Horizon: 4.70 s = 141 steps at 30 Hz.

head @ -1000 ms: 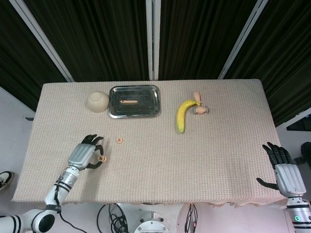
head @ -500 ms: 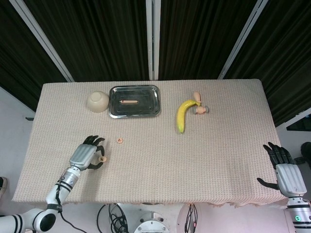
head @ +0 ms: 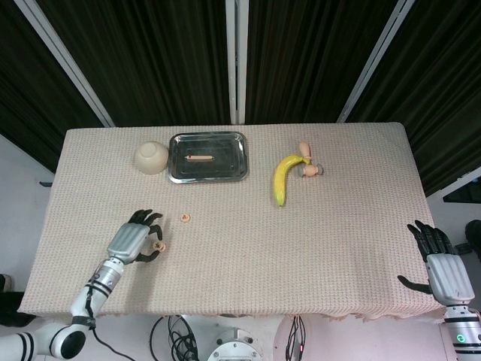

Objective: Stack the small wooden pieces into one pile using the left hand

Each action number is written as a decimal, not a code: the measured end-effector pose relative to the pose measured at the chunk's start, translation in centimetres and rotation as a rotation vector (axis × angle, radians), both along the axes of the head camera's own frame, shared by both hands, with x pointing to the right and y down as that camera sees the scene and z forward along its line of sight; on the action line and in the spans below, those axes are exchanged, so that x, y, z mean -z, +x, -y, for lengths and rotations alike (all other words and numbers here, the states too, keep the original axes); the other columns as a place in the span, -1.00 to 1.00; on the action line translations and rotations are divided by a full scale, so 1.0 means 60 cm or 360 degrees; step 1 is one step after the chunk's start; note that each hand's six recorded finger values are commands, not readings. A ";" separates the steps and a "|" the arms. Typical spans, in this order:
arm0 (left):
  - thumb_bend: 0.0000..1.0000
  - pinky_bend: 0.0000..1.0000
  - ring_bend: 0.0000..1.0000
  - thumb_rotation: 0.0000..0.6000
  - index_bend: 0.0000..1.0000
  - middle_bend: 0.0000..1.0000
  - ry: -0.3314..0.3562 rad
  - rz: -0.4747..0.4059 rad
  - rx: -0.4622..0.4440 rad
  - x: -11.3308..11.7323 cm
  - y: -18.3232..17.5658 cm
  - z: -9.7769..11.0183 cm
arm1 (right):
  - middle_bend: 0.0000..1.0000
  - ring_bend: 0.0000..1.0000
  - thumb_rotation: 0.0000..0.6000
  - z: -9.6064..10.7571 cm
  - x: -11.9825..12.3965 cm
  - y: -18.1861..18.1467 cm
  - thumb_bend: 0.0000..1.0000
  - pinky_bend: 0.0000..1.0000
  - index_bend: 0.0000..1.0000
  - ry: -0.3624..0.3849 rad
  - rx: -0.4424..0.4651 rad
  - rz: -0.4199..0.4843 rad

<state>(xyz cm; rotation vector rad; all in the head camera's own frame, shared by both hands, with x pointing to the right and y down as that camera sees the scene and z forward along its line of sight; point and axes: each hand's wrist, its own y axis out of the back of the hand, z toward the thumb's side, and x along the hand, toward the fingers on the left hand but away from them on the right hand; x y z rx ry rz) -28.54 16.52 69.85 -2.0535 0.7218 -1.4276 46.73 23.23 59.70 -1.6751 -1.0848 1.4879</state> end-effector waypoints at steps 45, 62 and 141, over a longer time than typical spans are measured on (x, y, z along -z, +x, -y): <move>-0.81 -1.00 -1.00 1.00 -0.82 -0.83 0.0060 -0.0059 0.0126 -0.020 0.033 0.003 | -1.00 -1.00 1.00 0.002 -0.002 -0.006 -1.00 -1.00 -1.00 -0.0012 0.0015 -0.0004; -0.76 -1.00 -1.00 1.00 -0.80 -0.83 0.0056 -0.0025 0.0120 -0.023 0.022 0.005 | -1.00 -1.00 1.00 -0.001 -0.002 -0.003 -1.00 -1.00 -1.00 -0.0015 0.0013 -0.0008; -0.82 -1.00 -1.00 1.00 -0.26 -0.80 -0.0047 0.0119 0.0279 0.016 -0.041 -0.051 | -1.00 -1.00 1.00 -0.002 -0.004 -0.009 -1.00 -1.00 -1.00 -0.0022 0.0034 0.0018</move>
